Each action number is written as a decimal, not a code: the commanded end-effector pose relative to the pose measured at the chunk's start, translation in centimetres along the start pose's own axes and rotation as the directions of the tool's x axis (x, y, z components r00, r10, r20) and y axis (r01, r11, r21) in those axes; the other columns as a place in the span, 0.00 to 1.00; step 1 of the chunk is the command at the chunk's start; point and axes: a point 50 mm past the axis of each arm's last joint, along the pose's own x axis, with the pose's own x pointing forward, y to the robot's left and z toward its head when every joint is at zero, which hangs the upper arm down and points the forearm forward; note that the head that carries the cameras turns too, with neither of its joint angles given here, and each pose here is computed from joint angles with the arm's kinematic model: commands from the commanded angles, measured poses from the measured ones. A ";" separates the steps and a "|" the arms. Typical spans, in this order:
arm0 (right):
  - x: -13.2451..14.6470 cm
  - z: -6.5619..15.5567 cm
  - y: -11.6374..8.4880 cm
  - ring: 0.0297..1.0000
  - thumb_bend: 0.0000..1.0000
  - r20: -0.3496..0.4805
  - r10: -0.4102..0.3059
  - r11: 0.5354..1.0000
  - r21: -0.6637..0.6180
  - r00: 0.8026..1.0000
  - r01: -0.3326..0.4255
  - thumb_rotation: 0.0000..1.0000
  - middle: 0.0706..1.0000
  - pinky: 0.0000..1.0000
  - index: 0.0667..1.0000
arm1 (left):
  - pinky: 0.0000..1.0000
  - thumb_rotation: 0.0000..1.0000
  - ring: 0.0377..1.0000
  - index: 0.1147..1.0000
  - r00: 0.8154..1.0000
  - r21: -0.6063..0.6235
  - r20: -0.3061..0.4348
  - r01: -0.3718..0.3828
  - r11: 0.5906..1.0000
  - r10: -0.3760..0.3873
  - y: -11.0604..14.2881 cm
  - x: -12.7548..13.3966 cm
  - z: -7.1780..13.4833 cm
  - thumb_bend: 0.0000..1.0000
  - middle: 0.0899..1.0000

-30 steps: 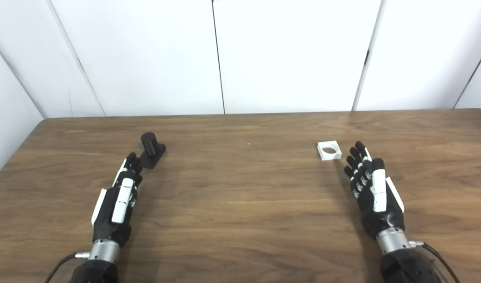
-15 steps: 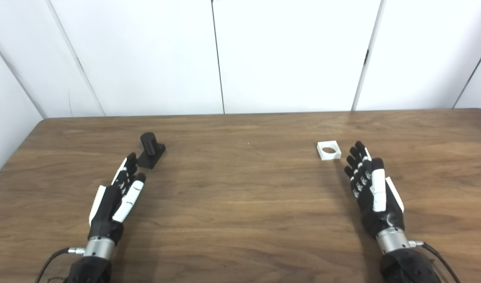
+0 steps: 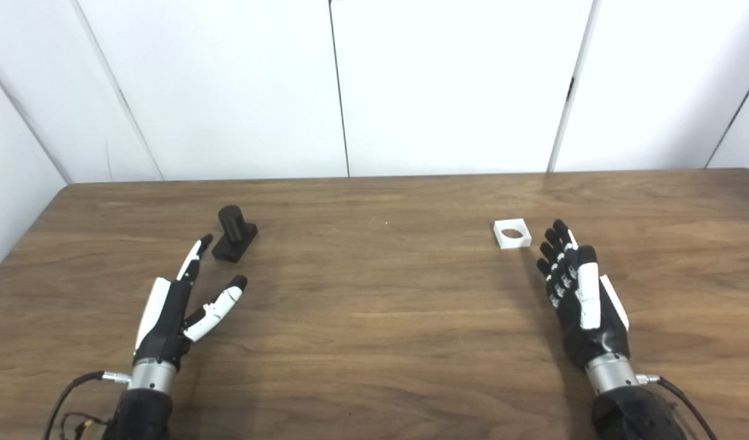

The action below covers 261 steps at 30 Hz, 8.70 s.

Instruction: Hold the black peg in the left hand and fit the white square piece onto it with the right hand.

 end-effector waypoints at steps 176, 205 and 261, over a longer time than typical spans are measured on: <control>-1.2 0.0 0.6 1.00 0.68 0.001 0.000 1.000 0.015 1.000 0.000 1.00 1.00 1.00 1.00 | 0.92 0.08 0.96 0.42 0.993 0.301 -0.101 0.090 0.949 -0.062 -1.6 9.1 3.6 0.51 0.87; -1.8 0.4 1.7 1.00 0.68 -0.011 0.000 1.000 0.010 1.000 0.000 1.00 1.00 1.00 1.00 | 0.92 0.08 0.96 0.43 0.968 0.287 -0.011 0.243 0.927 -0.250 -3.7 1.4 4.7 0.51 0.90; -2.6 1.3 2.8 1.00 0.67 -0.020 -0.018 1.000 0.003 1.000 0.018 1.00 1.00 1.00 1.00 | 0.96 0.08 0.96 0.43 0.888 0.227 0.042 0.438 0.870 -0.458 -6.7 -5.6 6.3 0.51 0.90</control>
